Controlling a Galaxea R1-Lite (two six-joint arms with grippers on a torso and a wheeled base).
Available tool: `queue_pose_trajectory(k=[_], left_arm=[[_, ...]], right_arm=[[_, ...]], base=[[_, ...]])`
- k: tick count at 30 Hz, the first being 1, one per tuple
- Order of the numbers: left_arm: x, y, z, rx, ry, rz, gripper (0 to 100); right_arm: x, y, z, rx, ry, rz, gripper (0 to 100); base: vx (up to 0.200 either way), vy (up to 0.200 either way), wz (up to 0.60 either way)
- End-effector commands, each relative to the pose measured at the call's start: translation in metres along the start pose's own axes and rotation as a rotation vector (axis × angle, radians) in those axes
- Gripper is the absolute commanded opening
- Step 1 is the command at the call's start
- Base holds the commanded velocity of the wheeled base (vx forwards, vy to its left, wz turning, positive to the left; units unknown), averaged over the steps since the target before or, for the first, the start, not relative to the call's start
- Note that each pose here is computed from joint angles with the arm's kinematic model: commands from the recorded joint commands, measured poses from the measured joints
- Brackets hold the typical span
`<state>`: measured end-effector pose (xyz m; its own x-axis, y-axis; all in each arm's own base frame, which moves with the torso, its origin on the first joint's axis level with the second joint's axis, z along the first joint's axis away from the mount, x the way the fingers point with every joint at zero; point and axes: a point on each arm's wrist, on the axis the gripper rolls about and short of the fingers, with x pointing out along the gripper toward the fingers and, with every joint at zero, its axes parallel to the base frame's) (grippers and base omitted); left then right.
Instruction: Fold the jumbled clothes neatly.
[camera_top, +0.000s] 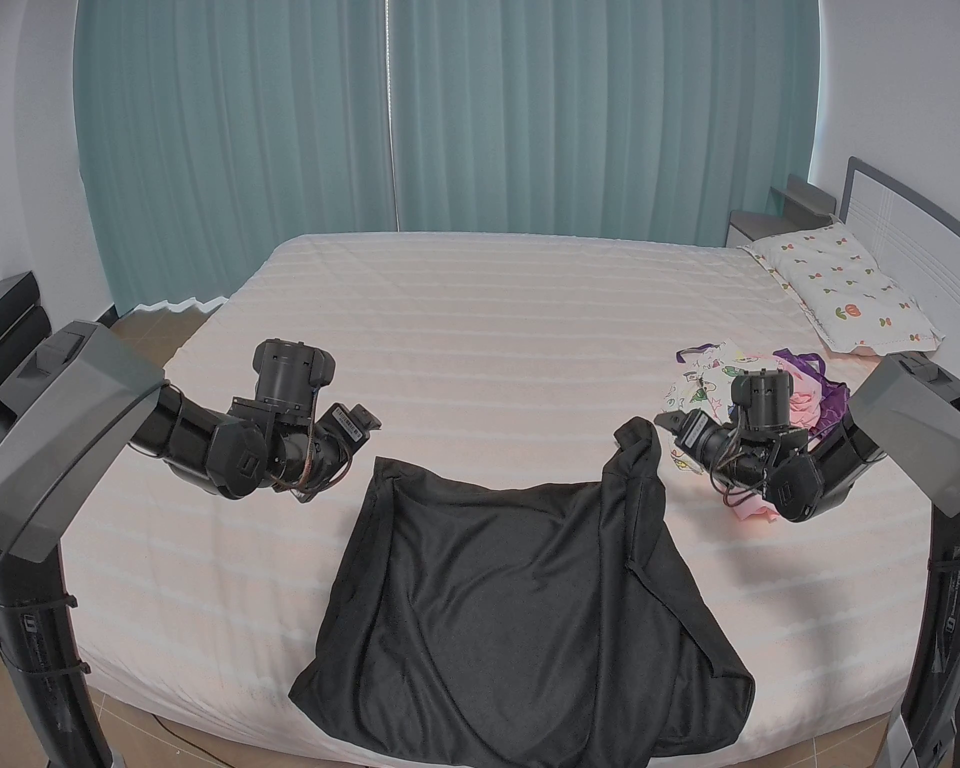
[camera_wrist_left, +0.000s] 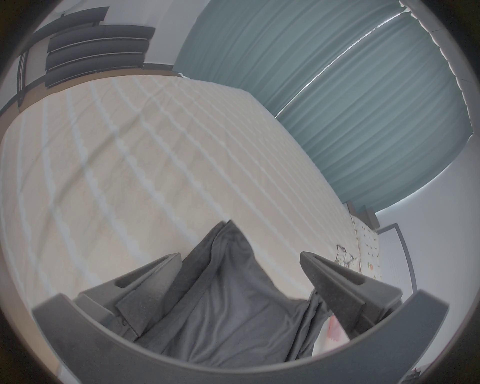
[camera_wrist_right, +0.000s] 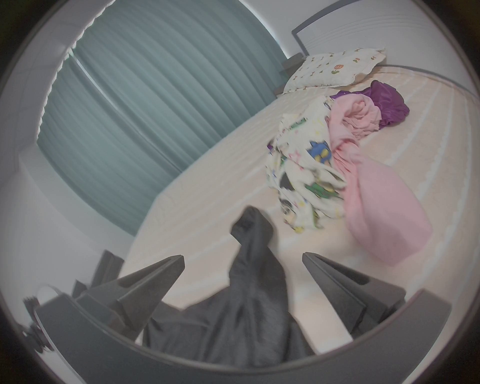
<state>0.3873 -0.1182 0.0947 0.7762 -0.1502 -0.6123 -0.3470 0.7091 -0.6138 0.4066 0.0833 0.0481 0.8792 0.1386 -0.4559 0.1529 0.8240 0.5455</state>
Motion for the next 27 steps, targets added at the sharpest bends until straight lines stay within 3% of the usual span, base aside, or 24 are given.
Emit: queue_pose_trajectory(k=[1, 4, 9, 22, 23, 27], left_arm=[[-0.036, 0.010, -0.004, -0.020, 0.046, -0.016, 100], [-0.053, 0.015, -0.010, -0.076, 0.105, -0.040, 100], [-0.061, 0.019, -0.015, -0.092, 0.121, -0.032, 100], [-0.062, 0.025, -0.021, -0.114, 0.098, -0.075, 100], [-0.061, 0.026, -0.021, -0.115, 0.096, -0.077, 100], [-0.059, 0.028, -0.023, -0.118, 0.099, -0.073, 100]], right_arm=[[-0.016, -0.004, -0.031, -0.124, 0.099, -0.033, 100], [-0.019, 0.003, -0.049, -0.179, 0.155, -0.030, 100], [-0.015, 0.011, -0.065, -0.209, 0.209, -0.041, 100], [0.006, 0.013, -0.070, -0.231, 0.194, -0.109, 100], [0.009, 0.013, -0.071, -0.232, 0.193, -0.116, 0], [0.017, 0.007, -0.078, -0.240, 0.200, -0.154, 0]], base=[[0.000, 0.000, 0.00], [0.000, 0.000, 0.00], [0.000, 0.000, 0.00], [0.000, 0.000, 0.00], [0.000, 0.000, 0.00], [0.000, 0.000, 0.00]])
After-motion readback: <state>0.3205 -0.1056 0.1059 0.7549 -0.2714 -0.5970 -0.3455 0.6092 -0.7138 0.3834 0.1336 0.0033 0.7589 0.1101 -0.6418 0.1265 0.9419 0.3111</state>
